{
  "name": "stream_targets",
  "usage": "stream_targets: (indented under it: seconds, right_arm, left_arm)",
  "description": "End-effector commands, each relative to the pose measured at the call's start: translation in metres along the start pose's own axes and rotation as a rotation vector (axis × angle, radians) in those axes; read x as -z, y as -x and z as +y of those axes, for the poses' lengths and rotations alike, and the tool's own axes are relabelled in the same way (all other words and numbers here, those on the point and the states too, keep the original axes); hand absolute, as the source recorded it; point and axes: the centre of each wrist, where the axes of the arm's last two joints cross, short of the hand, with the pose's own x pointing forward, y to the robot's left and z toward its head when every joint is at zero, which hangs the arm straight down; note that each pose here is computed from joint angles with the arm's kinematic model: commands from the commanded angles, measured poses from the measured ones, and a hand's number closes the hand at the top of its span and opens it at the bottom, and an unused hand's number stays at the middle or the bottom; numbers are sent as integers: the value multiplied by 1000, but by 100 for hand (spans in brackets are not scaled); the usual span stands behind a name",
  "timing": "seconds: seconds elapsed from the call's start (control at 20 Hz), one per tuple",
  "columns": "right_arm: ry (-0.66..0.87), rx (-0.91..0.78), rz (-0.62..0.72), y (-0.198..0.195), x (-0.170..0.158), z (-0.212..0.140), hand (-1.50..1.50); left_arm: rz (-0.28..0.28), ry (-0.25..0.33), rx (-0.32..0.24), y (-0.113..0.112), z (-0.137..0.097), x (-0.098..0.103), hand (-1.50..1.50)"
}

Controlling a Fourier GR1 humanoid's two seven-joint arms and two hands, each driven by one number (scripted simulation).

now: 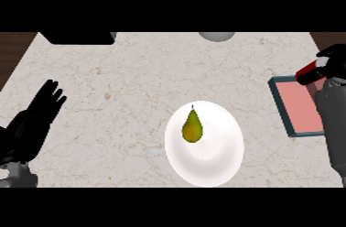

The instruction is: Pick the can from the plate and place it in the cardboard box

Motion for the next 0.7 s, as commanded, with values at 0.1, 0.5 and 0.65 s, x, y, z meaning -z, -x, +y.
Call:
stream_targets:
  seconds: [0.1,0.5,0.65]
  right_arm:
    - [-114,28,-4,26,-7,50,-150]
    - [174,488,-50,22,0,1,-150]
    - [254,617,-8,38,-1,-7,-150]
  left_arm:
    - [-4,8,-6,-2,-8,12,0]
    - [4,-16,-7,4,8,-4,0]
    - [7,-23,-4,7,2,-5,0]
